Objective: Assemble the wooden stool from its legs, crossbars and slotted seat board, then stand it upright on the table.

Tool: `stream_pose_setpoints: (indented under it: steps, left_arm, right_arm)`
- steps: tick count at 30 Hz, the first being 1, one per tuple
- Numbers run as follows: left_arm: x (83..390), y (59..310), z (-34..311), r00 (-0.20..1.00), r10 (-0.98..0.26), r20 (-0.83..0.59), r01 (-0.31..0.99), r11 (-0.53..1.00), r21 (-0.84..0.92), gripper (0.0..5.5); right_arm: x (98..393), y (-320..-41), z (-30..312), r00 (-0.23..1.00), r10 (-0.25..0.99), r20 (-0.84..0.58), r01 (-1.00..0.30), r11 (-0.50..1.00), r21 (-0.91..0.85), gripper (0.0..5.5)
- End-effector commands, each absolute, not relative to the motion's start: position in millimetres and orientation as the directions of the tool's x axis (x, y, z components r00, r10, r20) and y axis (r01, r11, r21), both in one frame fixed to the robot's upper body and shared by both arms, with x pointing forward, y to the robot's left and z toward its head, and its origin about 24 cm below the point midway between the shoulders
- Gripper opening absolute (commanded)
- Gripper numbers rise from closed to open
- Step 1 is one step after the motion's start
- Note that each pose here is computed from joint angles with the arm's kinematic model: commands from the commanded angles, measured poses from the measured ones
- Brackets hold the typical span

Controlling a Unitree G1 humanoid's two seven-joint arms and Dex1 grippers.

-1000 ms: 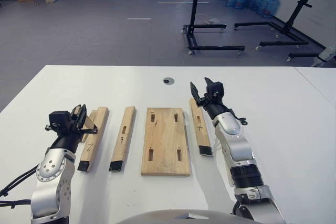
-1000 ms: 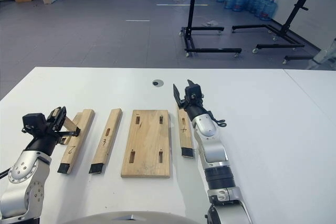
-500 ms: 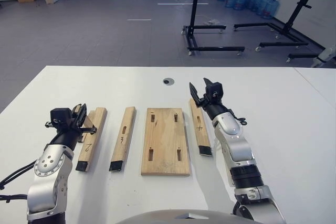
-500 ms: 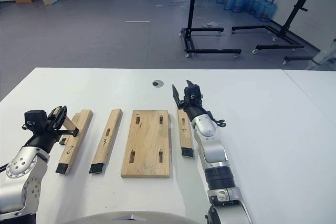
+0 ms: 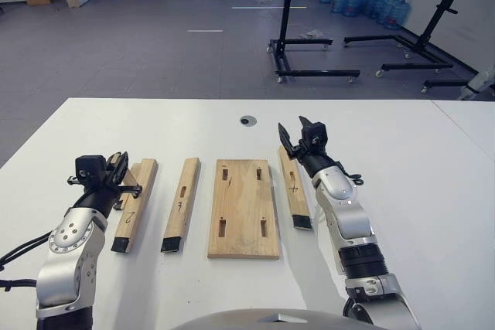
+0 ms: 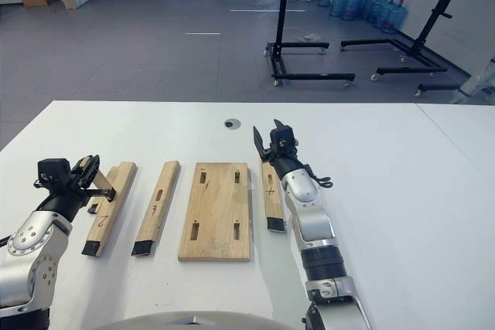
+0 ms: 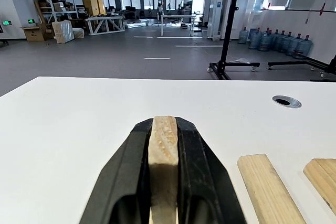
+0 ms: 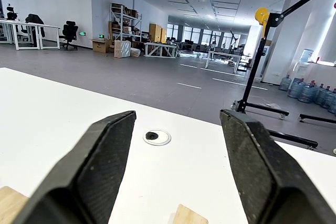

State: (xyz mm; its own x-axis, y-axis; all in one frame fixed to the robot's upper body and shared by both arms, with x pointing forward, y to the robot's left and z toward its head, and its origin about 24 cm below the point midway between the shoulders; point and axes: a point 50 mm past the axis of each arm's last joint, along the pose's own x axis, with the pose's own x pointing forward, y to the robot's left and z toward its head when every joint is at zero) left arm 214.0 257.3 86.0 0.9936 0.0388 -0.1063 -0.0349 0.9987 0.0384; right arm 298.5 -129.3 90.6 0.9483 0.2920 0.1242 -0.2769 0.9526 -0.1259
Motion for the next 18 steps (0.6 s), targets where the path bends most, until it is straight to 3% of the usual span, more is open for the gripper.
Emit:
stream_pose_setpoints:
  steps: [1,2,12,18]
  left_arm:
    - [204,256,52,0.953,0.05,-0.298,-0.048,0.999,0.012,0.37]
    - [205,255,55,0.957,0.042,-0.287,-0.041,0.999,0.009,0.76]
    - [219,254,86,0.989,0.103,-0.103,-0.106,0.994,-0.027,2.13]
    - [225,257,116,0.99,0.128,0.053,-0.123,0.988,-0.092,2.18]
  right_arm:
    - [298,-128,90,0.947,0.297,0.121,-0.282,0.951,-0.129,2.93]
    - [298,-128,90,0.947,0.297,0.121,-0.282,0.951,-0.128,2.93]
    - [298,-121,89,0.943,0.307,0.129,-0.294,0.95,-0.108,2.93]
    - [299,-119,90,0.941,0.31,0.134,-0.298,0.949,-0.103,2.93]
